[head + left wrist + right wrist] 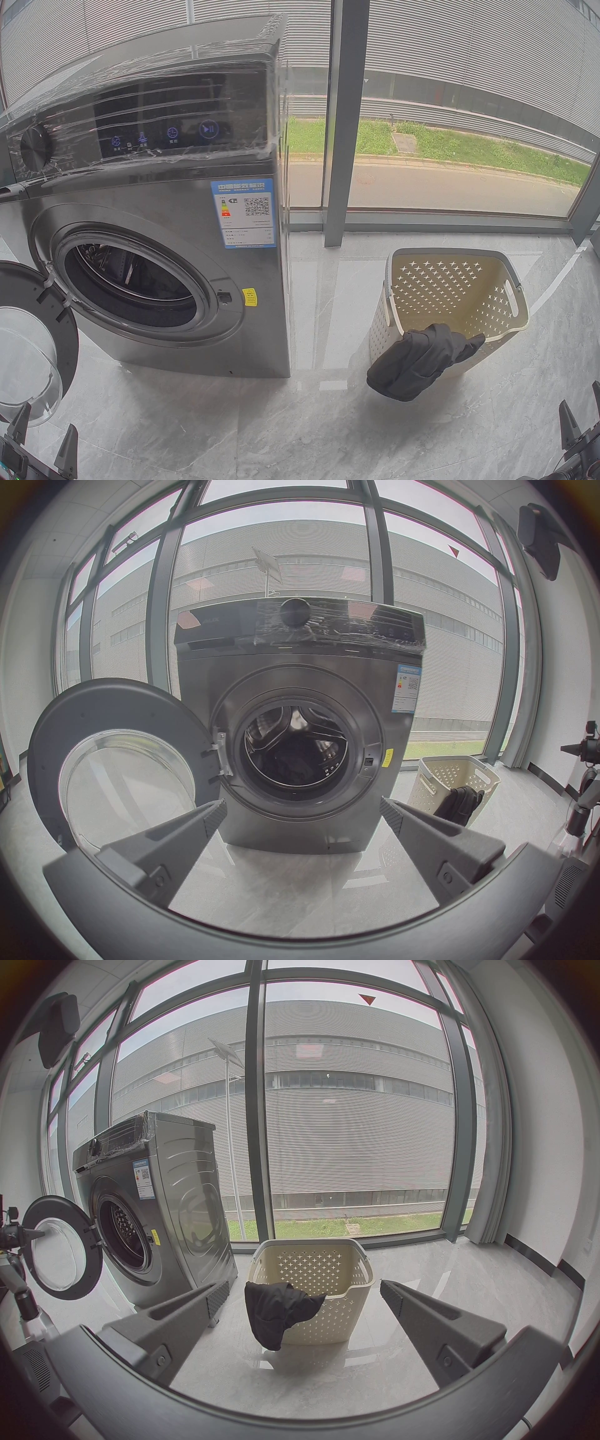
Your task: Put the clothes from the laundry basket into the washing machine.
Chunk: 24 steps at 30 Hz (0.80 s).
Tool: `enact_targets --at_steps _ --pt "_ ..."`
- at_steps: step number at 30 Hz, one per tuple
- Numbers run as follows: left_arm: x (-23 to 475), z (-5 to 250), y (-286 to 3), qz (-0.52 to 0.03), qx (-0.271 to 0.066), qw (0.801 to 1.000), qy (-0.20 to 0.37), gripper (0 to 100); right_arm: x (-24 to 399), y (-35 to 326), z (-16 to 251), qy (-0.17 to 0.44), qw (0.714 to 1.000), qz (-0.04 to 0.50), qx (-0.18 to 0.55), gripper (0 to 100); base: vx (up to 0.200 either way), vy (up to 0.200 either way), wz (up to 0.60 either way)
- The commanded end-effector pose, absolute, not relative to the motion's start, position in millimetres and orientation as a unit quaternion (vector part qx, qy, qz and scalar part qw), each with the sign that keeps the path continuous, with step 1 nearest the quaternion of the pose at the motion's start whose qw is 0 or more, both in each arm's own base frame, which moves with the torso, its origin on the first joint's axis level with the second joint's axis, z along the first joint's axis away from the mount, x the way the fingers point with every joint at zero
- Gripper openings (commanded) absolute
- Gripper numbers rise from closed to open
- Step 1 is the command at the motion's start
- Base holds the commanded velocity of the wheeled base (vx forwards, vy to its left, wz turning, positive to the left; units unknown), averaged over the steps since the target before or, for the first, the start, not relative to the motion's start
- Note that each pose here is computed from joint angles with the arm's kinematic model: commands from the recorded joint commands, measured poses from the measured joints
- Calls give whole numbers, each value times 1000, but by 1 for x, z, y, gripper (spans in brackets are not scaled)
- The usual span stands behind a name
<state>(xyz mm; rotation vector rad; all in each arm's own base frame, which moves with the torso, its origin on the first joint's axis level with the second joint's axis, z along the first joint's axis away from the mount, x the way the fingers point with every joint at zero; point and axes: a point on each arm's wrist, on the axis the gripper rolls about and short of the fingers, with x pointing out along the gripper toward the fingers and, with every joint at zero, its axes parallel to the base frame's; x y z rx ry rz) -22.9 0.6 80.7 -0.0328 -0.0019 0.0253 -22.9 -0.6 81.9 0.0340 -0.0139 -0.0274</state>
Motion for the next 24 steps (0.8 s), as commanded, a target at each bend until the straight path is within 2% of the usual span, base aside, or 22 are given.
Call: enact_targets --at_steps 1,24 --pt "-22 76 1 12 -17 1000 2 100 -22 -1 77 2 1000 -14 17 100 0 -200 0" --pt "-22 76 1 13 -16 1000 2 100 -22 -1 77 2 1000 -14 17 100 0 -200 0"
